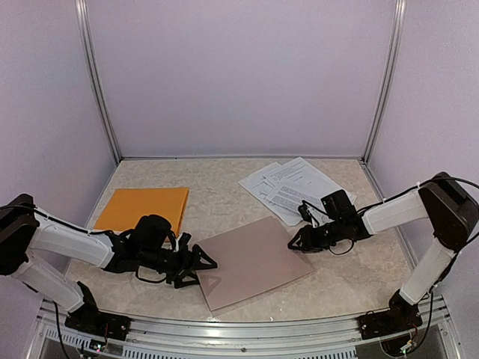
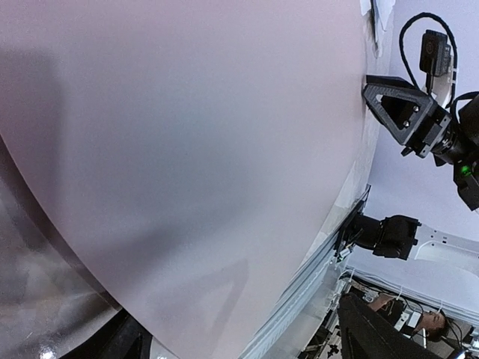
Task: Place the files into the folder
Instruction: Pick up the folder from the center of the board, then open the folder at the center of the board.
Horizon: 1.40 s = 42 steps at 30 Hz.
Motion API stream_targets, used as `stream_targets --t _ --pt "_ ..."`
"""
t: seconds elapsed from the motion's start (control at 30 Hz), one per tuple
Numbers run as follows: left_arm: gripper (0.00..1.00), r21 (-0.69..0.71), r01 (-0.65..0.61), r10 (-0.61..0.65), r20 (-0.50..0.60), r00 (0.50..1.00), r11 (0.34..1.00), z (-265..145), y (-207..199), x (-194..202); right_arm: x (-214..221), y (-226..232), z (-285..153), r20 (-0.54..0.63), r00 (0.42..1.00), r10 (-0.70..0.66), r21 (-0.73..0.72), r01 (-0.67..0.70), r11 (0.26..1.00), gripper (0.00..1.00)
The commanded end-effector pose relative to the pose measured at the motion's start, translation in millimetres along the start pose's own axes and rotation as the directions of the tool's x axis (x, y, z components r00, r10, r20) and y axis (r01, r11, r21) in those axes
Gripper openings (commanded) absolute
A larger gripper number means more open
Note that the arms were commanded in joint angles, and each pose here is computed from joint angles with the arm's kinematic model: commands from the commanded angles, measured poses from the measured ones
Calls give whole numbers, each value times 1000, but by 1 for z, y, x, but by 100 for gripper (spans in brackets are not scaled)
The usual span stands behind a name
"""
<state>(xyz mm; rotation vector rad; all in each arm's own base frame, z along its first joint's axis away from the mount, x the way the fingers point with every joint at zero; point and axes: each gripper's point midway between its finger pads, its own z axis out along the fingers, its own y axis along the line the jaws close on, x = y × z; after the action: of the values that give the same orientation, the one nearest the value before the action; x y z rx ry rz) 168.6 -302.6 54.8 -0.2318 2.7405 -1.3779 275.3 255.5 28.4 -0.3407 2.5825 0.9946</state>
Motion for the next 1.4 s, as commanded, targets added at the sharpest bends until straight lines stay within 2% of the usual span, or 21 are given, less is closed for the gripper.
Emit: stream_targets --t 0.0,0.2,0.43,0.53,0.7,0.9,1.03,1.17,1.37 --pt "81 120 -61 55 50 997 991 -2 -26 -12 19 -8 8 -56 998 23 12 -22 1000 32" --pt "76 187 -98 79 108 991 977 -5 -39 -24 19 -9 9 -59 998 22 14 -21 1000 32" --pt "73 233 -98 69 129 989 968 -4 -45 -31 20 -10 10 -64 998 18 17 -17 1000 32" --pt "68 240 -107 78 128 989 965 -2 -49 -33 20 -9 9 -64 998 15 15 -14 1000 32" --pt "52 229 -141 111 139 984 963 -3 -53 -37 17 -8 6 -63 998 4 26 -2 1000 32" --pt "24 209 -228 197 159 967 951 -12 -69 -37 10 -6 -1 -67 997 -22 57 26 998 32" --pt "2 140 -359 323 224 919 923 -26 -90 -37 -4 1 -15 -48 997 -58 87 62 994 32" --pt "0 58 -489 449 315 836 870 -54 -118 -36 -26 13 -37 0 996 -92 110 92 990 33" --pt "0 -128 -622 620 357 698 773 -80 -143 -38 -53 25 -65 63 990 -127 144 117 983 34"
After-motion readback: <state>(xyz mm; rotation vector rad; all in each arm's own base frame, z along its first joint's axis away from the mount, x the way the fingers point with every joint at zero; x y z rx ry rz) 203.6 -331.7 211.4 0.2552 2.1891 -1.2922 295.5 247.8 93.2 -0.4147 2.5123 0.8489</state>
